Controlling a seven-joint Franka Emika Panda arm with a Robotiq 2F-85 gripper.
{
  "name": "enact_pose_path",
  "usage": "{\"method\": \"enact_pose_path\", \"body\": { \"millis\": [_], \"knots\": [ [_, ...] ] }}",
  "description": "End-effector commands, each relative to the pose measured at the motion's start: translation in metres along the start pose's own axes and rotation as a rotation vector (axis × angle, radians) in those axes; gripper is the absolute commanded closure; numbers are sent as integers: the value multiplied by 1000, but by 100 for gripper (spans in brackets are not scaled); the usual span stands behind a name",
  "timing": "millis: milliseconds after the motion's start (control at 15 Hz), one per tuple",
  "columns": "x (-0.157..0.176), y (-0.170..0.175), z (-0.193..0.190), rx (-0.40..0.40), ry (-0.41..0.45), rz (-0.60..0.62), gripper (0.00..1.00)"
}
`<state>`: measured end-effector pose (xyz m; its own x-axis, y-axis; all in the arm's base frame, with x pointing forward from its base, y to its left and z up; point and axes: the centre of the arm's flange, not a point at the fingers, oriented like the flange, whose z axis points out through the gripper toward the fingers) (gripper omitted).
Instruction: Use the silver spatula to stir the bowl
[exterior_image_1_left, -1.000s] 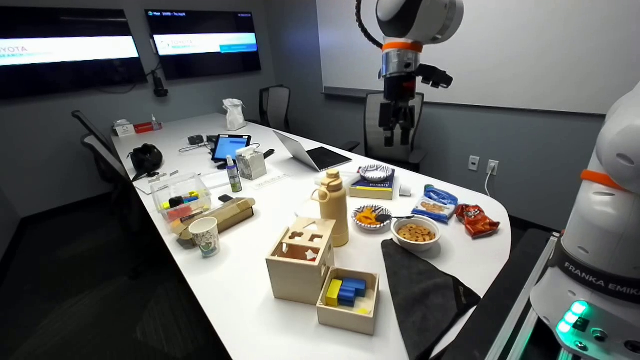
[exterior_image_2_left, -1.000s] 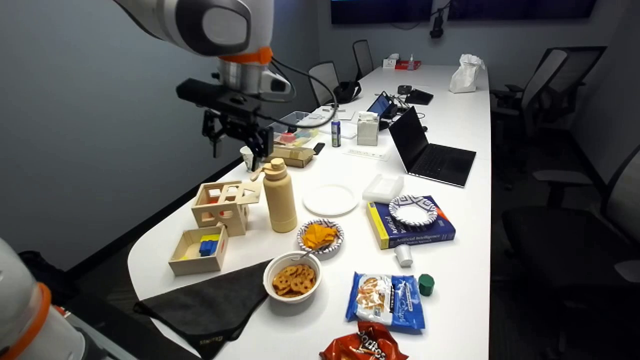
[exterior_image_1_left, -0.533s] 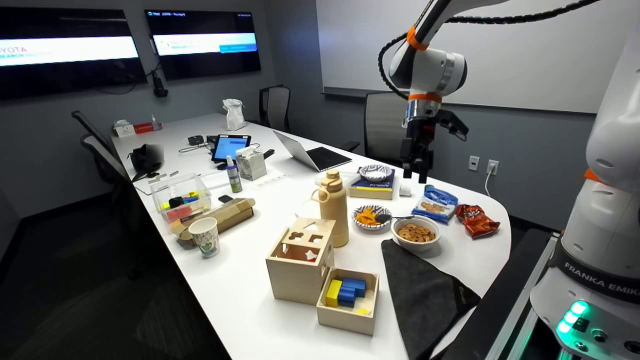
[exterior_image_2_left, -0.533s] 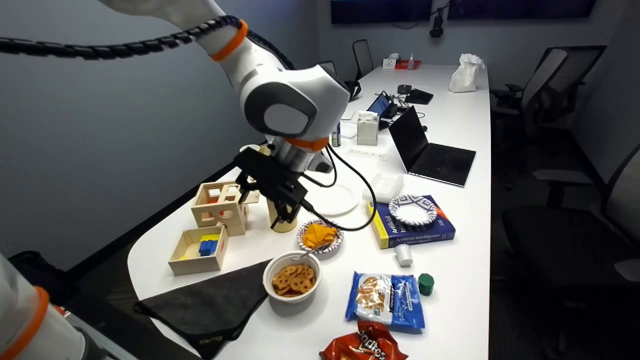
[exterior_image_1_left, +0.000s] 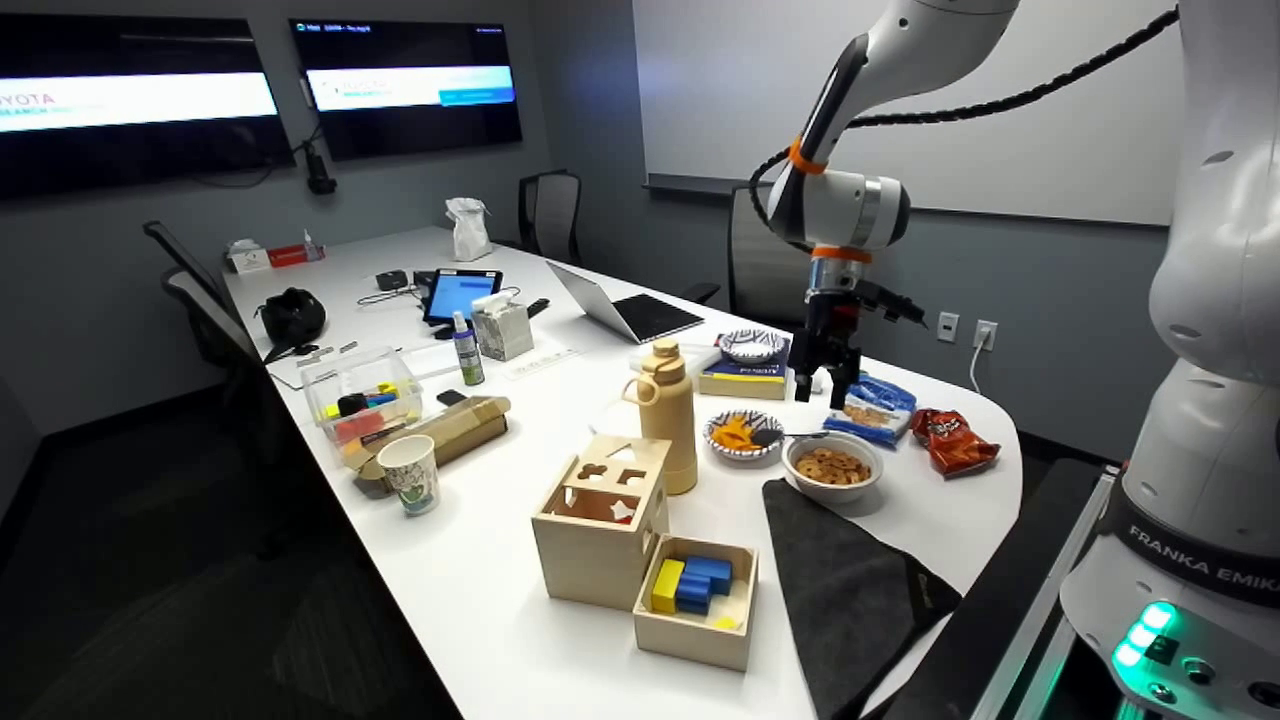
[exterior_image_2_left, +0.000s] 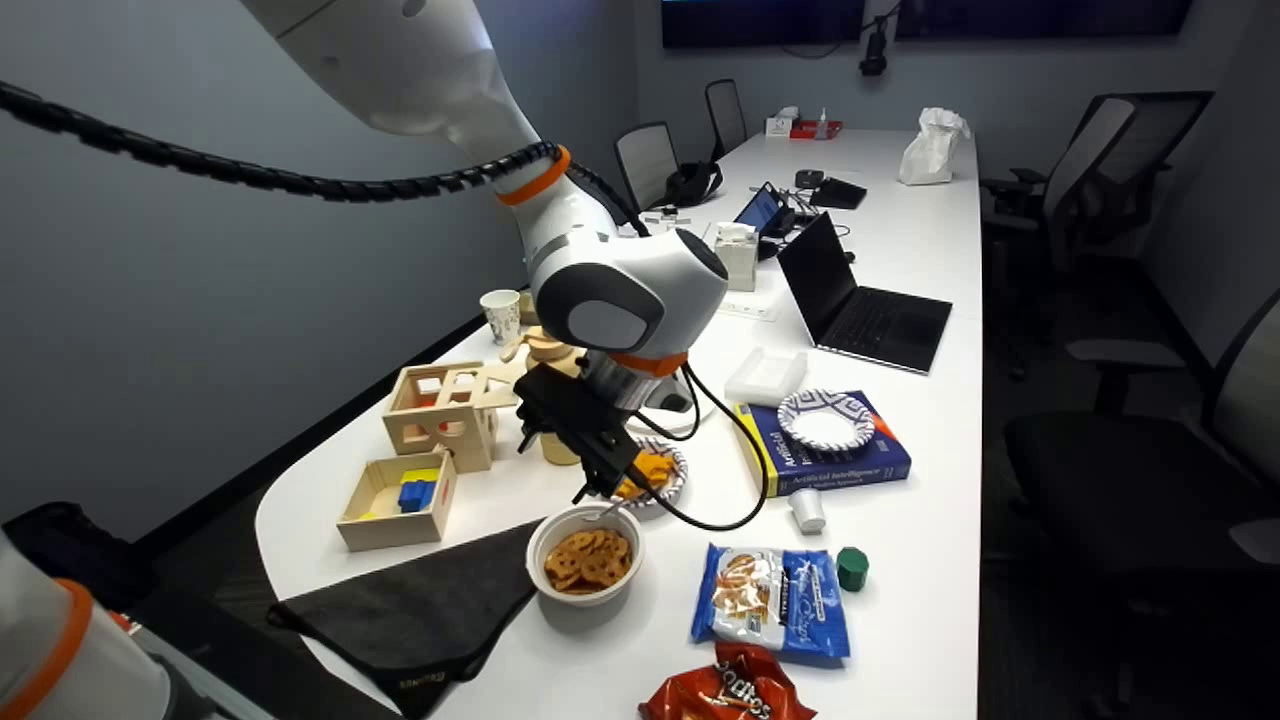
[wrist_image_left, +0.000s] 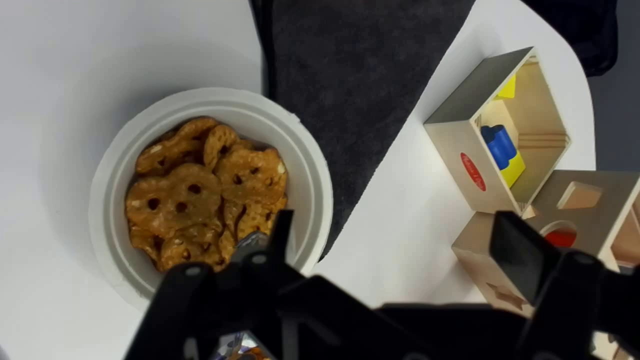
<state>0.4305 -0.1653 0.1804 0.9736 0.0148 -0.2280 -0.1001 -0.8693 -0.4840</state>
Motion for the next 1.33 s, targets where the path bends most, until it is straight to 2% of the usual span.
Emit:
{"method": "enact_pose_path", "body": {
  "millis": [0, 667, 1267],
  "knots": [
    [24, 24, 12, 24, 21, 41, 0],
    [32, 88, 41, 133, 25, 155, 0],
    [36, 106, 54, 301, 24, 212, 0]
  ]
}}
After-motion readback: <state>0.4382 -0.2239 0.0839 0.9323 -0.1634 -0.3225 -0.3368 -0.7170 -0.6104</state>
